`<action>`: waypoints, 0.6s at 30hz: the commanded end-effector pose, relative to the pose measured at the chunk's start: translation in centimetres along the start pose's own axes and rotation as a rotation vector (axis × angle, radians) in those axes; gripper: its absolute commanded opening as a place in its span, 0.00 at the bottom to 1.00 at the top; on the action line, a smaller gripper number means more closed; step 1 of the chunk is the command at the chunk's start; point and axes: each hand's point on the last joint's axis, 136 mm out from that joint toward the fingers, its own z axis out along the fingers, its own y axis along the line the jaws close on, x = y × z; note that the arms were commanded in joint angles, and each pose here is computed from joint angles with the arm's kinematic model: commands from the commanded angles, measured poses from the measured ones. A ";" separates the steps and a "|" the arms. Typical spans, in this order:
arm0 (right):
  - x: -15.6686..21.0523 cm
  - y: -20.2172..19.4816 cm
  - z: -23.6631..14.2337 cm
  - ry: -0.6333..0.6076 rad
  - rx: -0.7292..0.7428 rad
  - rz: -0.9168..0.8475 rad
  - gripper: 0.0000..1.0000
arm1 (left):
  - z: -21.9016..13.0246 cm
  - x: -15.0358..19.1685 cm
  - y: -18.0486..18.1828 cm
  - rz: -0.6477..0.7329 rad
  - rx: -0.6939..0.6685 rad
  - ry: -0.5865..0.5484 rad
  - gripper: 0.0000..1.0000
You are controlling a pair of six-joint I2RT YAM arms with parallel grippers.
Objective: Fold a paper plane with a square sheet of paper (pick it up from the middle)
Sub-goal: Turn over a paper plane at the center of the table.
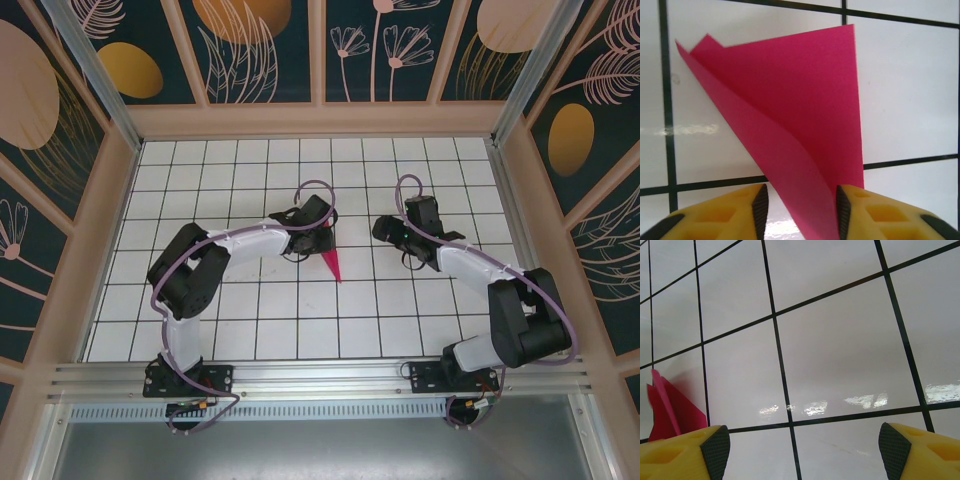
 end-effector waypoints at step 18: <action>0.4 2.9 -1.4 0.025 -0.173 0.050 0.77 | -4.9 -1.6 -1.1 -0.043 0.177 -0.167 0.00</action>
